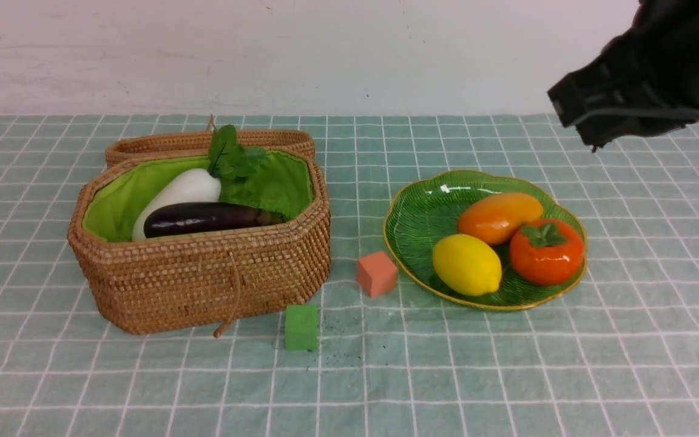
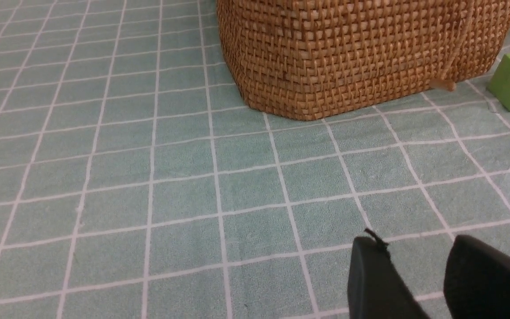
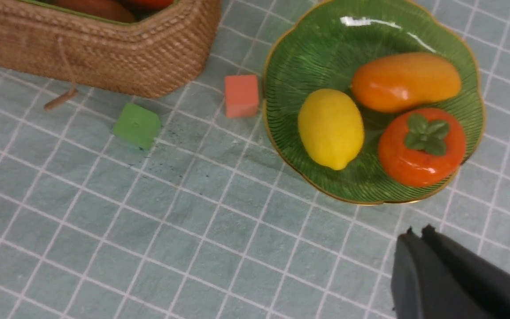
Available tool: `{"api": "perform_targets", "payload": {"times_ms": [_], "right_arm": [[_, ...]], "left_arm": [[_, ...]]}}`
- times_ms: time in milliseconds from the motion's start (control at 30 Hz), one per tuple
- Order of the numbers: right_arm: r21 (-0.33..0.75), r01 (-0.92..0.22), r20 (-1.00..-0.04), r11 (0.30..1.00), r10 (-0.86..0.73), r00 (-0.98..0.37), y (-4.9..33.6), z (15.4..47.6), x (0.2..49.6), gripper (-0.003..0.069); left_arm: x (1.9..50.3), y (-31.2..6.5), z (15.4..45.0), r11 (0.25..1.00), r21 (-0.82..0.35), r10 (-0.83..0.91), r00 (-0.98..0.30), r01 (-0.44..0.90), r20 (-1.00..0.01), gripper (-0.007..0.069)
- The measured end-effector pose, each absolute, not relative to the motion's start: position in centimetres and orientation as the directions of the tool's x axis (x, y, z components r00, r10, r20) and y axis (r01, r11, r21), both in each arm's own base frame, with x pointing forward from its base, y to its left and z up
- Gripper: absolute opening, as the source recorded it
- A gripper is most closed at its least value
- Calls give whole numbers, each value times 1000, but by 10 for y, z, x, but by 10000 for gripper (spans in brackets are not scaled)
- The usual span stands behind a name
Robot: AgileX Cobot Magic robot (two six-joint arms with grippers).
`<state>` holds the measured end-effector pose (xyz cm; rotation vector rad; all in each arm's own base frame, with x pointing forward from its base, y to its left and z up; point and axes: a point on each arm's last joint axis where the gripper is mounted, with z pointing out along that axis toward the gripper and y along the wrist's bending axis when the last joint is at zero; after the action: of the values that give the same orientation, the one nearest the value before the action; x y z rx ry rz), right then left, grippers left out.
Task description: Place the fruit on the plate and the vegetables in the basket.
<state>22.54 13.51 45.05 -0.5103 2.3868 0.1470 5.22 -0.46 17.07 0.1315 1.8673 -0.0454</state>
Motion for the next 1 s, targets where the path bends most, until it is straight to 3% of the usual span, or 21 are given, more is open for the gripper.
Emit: {"api": "perform_targets", "payload": {"times_ms": [167, 300, 333, 367, 467, 600, 667, 800, 1000], "right_arm": [[4, -285, -727, 959, -192, -659, 98, 438, 217, -4], [47, -157, -818, 987, -52, -573, 51, 396, 187, -1], [51, -151, -833, 987, -41, -551, 48, 400, 184, -1], [65, -87, -864, 994, 12, -504, 29, 371, 165, 1], [93, -6, -919, 996, 83, -384, 7, 324, 117, 4], [112, 48, -956, 993, 121, -268, -2, 275, 80, 6], [119, 92, -970, 989, 135, -201, -5, 231, 61, 6], [118, 131, -963, 984, 145, -225, -7, 186, 53, 7], [116, 153, -949, 981, 155, -274, -8, 174, 52, 13]], "left_arm": [[52, -4, 171, 993, 42, 74, -290, 114, -954, 239], [52, -4, 171, 993, 42, 74, -292, 113, -954, 239], [52, -4, 171, 993, 42, 74, -292, 113, -954, 239], [52, -4, 171, 993, 42, 74, -292, 113, -954, 239], [52, -4, 171, 993, 42, 74, -292, 113, -954, 239], [52, -4, 171, 993, 42, 74, -292, 113, -953, 239], [52, -4, 171, 993, 42, 74, -292, 113, -953, 239], [52, -4, 171, 993, 42, 74, -292, 113, -953, 239], [52, -4, 170, 993, 43, 75, -293, 113, -953, 239]]}}
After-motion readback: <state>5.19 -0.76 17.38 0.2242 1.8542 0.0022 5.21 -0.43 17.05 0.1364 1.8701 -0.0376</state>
